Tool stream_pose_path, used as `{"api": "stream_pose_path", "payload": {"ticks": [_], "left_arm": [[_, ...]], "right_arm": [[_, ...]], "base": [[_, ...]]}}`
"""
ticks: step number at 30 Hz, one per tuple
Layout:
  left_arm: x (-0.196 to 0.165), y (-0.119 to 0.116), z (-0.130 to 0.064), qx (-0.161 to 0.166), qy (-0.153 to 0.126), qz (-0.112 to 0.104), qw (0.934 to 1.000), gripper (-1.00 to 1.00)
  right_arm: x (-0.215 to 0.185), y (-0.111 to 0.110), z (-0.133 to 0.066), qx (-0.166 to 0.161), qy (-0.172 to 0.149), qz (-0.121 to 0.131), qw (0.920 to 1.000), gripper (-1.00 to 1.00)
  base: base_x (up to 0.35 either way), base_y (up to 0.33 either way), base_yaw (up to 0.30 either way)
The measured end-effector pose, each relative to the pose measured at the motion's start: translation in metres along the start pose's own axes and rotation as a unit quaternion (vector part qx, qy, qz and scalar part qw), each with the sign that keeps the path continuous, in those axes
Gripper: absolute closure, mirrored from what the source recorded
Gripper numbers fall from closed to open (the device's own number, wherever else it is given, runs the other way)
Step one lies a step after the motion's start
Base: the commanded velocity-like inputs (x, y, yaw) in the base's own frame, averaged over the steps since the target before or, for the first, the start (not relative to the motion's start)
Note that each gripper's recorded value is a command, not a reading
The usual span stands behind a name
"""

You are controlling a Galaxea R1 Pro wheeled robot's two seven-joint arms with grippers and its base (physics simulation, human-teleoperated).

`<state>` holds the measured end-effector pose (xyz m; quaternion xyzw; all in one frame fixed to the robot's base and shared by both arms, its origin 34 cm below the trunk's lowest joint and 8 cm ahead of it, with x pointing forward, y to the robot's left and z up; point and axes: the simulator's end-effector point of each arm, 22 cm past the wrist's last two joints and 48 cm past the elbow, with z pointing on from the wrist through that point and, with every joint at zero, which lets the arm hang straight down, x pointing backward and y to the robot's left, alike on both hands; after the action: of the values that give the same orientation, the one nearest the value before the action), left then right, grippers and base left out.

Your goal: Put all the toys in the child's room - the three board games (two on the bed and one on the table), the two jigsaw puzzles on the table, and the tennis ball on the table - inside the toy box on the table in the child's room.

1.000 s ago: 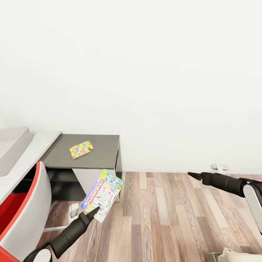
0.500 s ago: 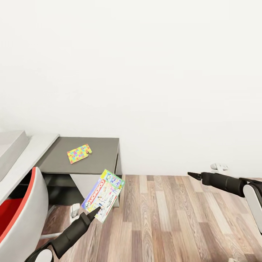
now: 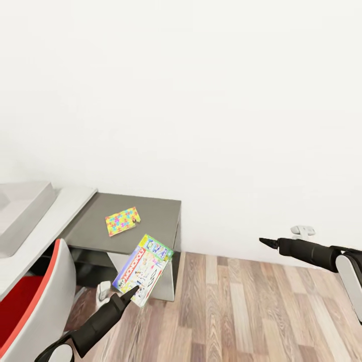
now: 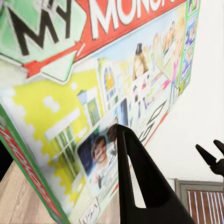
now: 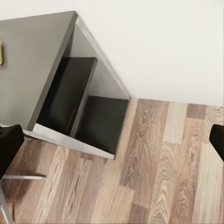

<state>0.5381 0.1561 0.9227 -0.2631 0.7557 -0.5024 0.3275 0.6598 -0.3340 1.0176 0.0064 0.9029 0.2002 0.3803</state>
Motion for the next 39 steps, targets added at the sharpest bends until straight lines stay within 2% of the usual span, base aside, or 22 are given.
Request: {"api": "stream_pose_path", "payload": {"ticks": [14, 23, 27, 30, 33, 34, 35, 36, 37, 38, 39], "left_arm": [[0.001, -0.001, 0.002, 0.002, 0.001, -0.001, 1.0000, 1.00], [0.001, -0.003, 0.002, 0.004, 0.001, -0.001, 1.0000, 1.00], [0.010, -0.008, 0.006, 0.008, 0.012, 0.001, 0.9999, 1.00], [0.015, -0.009, 0.009, 0.010, 0.015, 0.004, 0.9998, 1.00], [0.008, -0.014, 0.014, 0.015, -0.004, 0.013, 0.9998, 1.00], [0.008, -0.014, 0.014, 0.014, -0.004, 0.015, 0.9998, 1.00], [0.004, -0.019, 0.018, 0.021, -0.012, 0.017, 0.9996, 1.00], [0.001, -0.036, 0.031, 0.041, -0.021, 0.023, 0.9987, 1.00], [0.000, -0.036, 0.031, 0.040, -0.022, 0.027, 0.9986, 1.00], [0.004, -0.057, 0.048, 0.063, -0.021, 0.031, 0.9973, 1.00], [0.008, -0.067, 0.057, 0.073, -0.016, 0.038, 0.9965, 1.00]], "right_arm": [[0.000, 0.000, 0.001, 0.000, 0.000, 0.000, 1.0000, -1.00], [0.000, 0.000, 0.000, 0.000, 0.000, 0.001, 1.0000, -1.00], [0.001, 0.001, 0.001, -0.002, 0.001, 0.002, 1.0000, -1.00], [0.014, 0.007, 0.006, -0.010, 0.010, 0.009, 0.9999, -1.00], [0.039, 0.029, 0.018, -0.033, 0.027, 0.024, 0.9988, -1.00], [0.039, 0.029, 0.019, -0.033, 0.027, 0.024, 0.9988, -1.00], [0.045, 0.035, 0.021, -0.039, 0.030, 0.029, 0.9983, -1.00], [0.059, 0.047, 0.027, -0.051, 0.038, 0.042, 0.9971, -1.00], [0.060, 0.047, 0.027, -0.051, 0.039, 0.042, 0.9971, -1.00], [0.073, 0.058, 0.032, -0.062, 0.046, 0.054, 0.9955, -1.00], [0.078, 0.064, 0.033, -0.067, 0.049, 0.060, 0.9948, -1.00]], "base": [[0.080, 0.000, 0.281], [0.004, -0.036, 0.080], [0.001, -0.179, 0.016], [0.000, -0.122, 0.006], [0.000, -0.062, 0.003], [0.000, -0.045, 0.002], [0.000, -0.029, 0.002], [0.000, -0.029, 0.002], [0.000, -0.019, 0.001], [0.000, -0.015, 0.001], [0.000, -0.012, 0.001]]}}
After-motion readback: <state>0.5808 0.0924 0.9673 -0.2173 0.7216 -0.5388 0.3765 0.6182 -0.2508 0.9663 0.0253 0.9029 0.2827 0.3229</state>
